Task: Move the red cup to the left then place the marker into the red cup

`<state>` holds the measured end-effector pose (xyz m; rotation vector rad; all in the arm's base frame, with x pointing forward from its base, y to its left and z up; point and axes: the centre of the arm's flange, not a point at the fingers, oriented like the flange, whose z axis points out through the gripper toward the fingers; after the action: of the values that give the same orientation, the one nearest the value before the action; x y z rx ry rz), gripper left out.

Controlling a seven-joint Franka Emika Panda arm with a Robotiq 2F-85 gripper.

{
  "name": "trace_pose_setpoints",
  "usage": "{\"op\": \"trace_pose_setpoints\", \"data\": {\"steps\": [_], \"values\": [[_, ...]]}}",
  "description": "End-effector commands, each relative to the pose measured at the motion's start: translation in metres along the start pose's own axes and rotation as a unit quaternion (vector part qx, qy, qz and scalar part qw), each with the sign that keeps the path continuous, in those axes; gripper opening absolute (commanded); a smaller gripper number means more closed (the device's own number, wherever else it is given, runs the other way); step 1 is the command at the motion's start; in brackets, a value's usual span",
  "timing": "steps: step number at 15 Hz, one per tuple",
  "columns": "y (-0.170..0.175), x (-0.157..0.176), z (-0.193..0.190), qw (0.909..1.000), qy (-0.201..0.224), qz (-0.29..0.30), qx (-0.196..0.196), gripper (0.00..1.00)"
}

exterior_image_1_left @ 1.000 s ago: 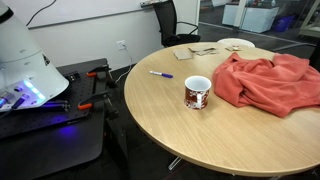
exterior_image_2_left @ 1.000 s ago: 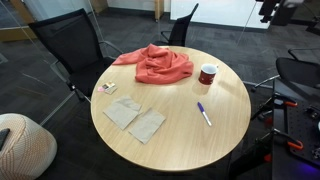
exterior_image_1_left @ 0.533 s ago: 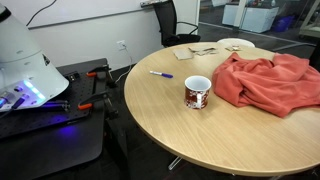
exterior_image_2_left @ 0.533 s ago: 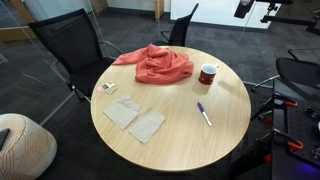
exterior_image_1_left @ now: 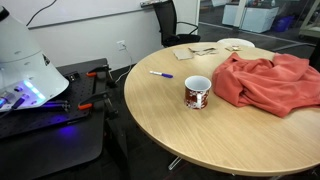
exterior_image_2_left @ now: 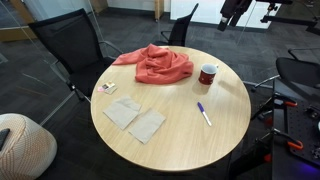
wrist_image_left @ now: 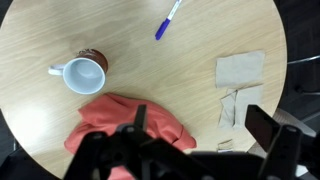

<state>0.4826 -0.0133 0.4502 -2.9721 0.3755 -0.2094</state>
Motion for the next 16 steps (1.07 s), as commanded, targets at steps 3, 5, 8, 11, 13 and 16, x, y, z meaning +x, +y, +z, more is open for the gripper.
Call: {"op": "trace_pose_setpoints", "data": {"steps": [3, 5, 8, 11, 13, 16], "values": [[0.049, 0.021, 0.046, 0.9982, 0.036, 0.043, -0.020, 1.00], [0.070, 0.030, 0.062, 0.9970, 0.044, 0.058, -0.028, 1.00], [0.098, 0.043, 0.088, 0.9948, 0.046, 0.081, -0.040, 1.00], [0.106, 0.034, 0.093, 0.9949, 0.039, 0.085, -0.038, 1.00], [0.111, 0.034, 0.103, 0.9948, 0.031, 0.088, -0.041, 1.00], [0.107, 0.035, 0.100, 0.9950, 0.034, 0.085, -0.040, 1.00]]}}
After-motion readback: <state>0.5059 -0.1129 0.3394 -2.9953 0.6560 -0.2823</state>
